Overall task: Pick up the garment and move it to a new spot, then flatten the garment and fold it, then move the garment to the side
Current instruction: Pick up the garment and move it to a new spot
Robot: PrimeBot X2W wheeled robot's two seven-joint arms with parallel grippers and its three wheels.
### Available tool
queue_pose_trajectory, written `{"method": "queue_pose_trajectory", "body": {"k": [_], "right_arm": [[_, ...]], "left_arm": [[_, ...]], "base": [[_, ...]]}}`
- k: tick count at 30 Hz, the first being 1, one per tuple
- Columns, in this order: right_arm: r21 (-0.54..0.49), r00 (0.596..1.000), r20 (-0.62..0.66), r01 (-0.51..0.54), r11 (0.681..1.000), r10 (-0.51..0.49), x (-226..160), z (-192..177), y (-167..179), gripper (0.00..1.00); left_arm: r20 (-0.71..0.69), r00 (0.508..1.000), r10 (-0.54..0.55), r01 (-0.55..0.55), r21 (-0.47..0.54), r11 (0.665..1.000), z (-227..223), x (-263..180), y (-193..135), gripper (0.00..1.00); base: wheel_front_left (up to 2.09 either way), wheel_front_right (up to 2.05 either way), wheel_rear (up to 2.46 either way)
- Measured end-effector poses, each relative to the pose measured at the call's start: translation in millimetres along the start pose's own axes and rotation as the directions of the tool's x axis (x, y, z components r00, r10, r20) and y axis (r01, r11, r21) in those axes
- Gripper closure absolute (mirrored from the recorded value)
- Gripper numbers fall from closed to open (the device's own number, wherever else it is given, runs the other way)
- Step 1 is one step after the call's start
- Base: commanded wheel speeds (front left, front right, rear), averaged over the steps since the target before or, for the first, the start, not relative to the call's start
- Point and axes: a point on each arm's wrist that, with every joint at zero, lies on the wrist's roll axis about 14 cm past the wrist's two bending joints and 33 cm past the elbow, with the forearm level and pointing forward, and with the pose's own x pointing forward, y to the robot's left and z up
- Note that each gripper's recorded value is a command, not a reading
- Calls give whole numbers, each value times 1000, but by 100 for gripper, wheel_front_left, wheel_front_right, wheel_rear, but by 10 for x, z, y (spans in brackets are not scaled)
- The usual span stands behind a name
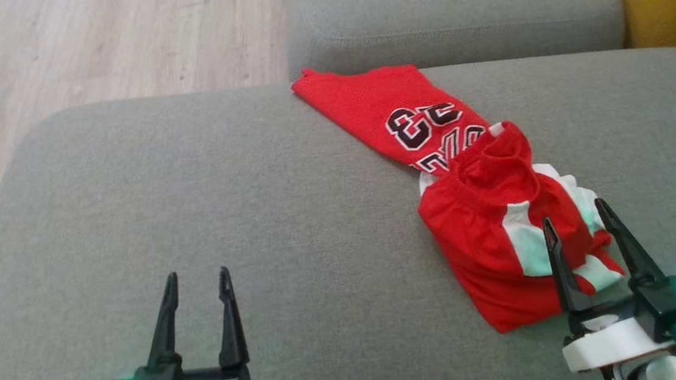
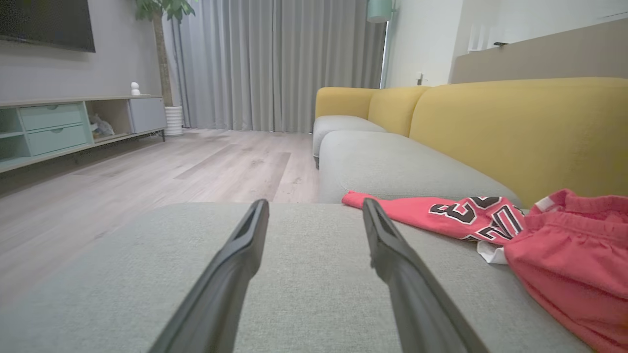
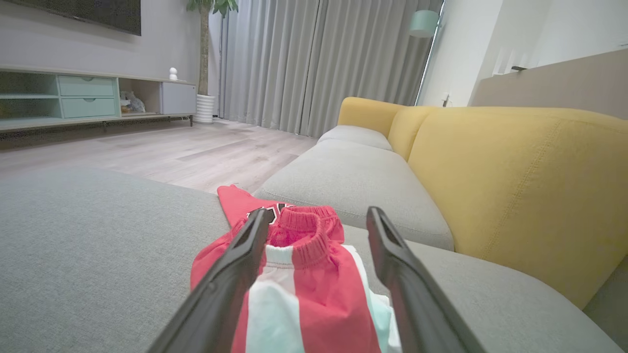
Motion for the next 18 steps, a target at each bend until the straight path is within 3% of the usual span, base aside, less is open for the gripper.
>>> {"method": "queue_pose_trajectory", "body": {"k": [5,9,17,18], "right_arm": [[-14,1000,-23,21,1000,-21,-56,-65,-61,0],[-28,999,-41,32,999,-33,7,-126,-113,0],[-58,991,-68,109,992,-113,143,-237,-426,0],[-58,991,-68,109,992,-113,143,-237,-426,0]], "left_arm": [[-46,993,-105,105,1,994,-158,198,-232,0],[-52,970,-238,240,19,971,-189,690,-567,0],[-257,816,-518,542,26,840,-801,1358,-1451,0],[-257,816,-518,542,26,840,-801,1358,-1451,0]], "base": [[0,0,0],[0,0,0],[0,0,0],[0,0,0]]}}
